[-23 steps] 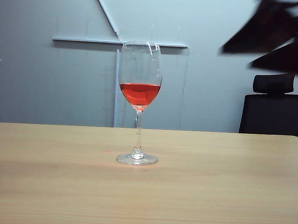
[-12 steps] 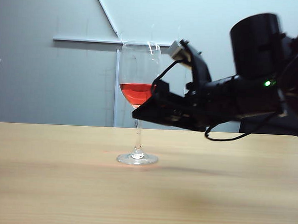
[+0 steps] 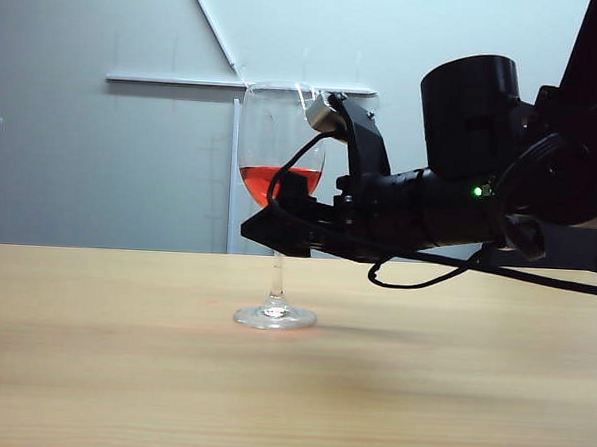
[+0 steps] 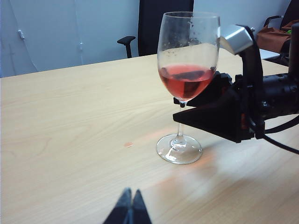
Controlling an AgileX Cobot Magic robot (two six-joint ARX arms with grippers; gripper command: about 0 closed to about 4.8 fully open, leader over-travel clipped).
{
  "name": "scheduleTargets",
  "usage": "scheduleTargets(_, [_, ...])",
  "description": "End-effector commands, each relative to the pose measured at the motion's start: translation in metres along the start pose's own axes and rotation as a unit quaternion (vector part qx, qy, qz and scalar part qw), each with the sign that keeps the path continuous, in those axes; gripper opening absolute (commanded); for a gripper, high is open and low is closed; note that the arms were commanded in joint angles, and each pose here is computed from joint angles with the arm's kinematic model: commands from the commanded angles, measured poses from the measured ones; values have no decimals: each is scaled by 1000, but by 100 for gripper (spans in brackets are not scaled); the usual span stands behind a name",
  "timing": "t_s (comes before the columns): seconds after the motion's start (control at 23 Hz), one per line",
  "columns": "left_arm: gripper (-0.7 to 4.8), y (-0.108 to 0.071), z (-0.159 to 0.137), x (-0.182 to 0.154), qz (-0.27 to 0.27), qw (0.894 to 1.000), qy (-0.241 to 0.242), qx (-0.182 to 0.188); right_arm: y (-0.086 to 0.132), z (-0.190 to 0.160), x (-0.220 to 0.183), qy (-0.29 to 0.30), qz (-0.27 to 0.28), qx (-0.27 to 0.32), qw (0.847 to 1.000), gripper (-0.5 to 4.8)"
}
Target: Gently pick up the goblet, rotate it counterclockwise for two full turns (viewing from above), and then place it back on the table.
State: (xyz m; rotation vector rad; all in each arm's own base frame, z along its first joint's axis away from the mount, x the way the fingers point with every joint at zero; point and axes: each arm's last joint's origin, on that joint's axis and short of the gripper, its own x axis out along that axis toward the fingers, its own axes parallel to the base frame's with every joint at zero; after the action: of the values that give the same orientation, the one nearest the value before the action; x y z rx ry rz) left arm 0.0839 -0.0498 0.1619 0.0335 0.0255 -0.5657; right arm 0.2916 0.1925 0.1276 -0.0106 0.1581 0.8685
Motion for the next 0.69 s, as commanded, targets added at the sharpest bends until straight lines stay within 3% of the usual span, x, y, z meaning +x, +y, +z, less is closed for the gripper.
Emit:
scheduleTargets(0.04, [-5, 0, 2, 0, -1, 1000, -7, 0, 0, 1, 3, -32, -1, -12, 999, 363])
scheduleTargets(0.61, [-5, 0, 2, 0, -1, 1000, -7, 0, -4, -19, 12, -73, -1, -24, 997, 361])
scheduleTargets(0.69, [-5, 0, 2, 0, -1, 1000, -7, 0, -4, -18, 15, -75, 0, -25, 997, 323])
